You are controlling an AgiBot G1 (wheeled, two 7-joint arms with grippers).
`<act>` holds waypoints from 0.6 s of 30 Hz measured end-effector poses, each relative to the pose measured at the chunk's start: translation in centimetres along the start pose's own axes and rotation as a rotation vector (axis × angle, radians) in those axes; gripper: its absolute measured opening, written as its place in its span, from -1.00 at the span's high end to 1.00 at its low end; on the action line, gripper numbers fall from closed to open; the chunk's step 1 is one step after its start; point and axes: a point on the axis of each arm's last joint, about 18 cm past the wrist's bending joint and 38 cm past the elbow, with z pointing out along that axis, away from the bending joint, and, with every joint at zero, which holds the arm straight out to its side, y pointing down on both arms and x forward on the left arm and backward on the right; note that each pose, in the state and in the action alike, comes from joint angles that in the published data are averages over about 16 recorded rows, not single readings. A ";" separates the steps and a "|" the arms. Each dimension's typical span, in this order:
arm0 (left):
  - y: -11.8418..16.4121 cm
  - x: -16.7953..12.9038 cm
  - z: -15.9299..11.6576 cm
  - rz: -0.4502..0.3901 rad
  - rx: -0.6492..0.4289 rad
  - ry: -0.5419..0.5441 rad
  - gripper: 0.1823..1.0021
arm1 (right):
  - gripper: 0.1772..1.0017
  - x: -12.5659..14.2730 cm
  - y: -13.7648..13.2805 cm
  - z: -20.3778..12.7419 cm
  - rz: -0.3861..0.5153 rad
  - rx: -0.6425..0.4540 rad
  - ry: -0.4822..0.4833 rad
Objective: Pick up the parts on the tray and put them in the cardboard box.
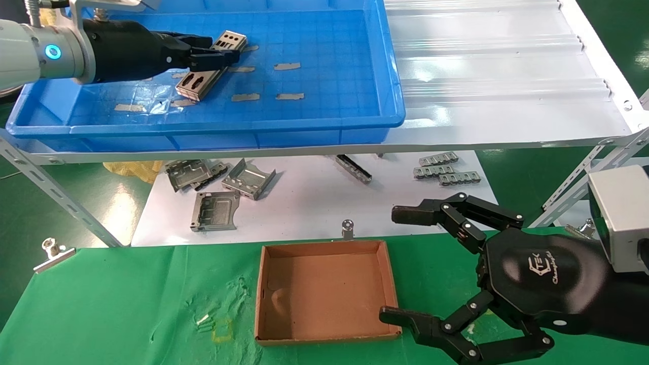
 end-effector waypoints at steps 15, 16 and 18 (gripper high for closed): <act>0.1 -0.2 -0.2 0.000 0.017 0.001 -0.38 | -1.00 0.0 0.0 0.0 0.000 0.000 0.000; 0.1 -0.2 -0.2 0.000 0.018 0.000 -0.37 | -1.00 0.0 0.0 0.0 0.000 0.000 0.000; 0.1 -0.2 -0.2 0.001 0.019 -0.001 -0.35 | -1.00 0.0 0.0 0.0 0.000 0.000 0.000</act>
